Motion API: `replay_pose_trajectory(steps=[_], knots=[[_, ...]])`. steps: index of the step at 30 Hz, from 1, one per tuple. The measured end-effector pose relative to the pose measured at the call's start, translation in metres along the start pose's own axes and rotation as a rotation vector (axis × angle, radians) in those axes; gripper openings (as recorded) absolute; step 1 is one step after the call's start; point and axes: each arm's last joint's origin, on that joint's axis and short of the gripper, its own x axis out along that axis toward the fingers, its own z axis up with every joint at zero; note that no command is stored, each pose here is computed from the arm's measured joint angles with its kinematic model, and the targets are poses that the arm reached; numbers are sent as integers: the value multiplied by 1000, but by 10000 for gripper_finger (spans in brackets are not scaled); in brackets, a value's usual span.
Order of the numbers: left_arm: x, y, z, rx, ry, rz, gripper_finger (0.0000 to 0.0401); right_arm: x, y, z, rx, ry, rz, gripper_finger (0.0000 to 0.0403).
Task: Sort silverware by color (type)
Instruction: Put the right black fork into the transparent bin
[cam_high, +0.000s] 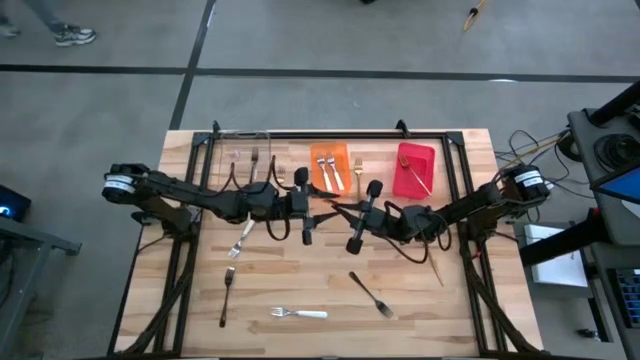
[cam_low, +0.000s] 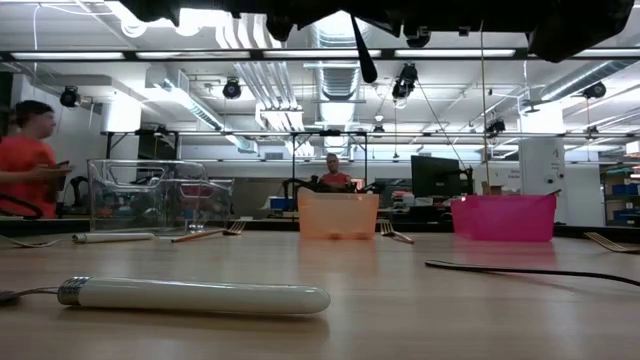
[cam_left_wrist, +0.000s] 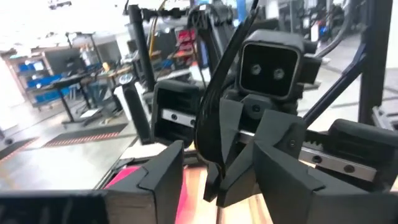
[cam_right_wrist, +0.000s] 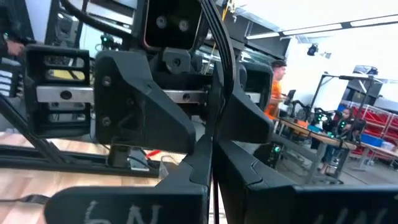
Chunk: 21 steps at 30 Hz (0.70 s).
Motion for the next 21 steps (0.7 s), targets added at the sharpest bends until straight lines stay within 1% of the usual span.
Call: replay_pose_trajectory(steps=[5,10,14,21], knots=[[-1,2,-3,-20,-5,1,128,0,0,0,7,2,-1,8],[-1,2,0,-42,-40,-32,62,0,0,0,9,-6,8,8],[-1,3,1,-68,-54,-32,11,0,0,0,5,-3,13,8],[-1,3,1,-125,-52,-33,1,0,1,0,18,3,13,12]])
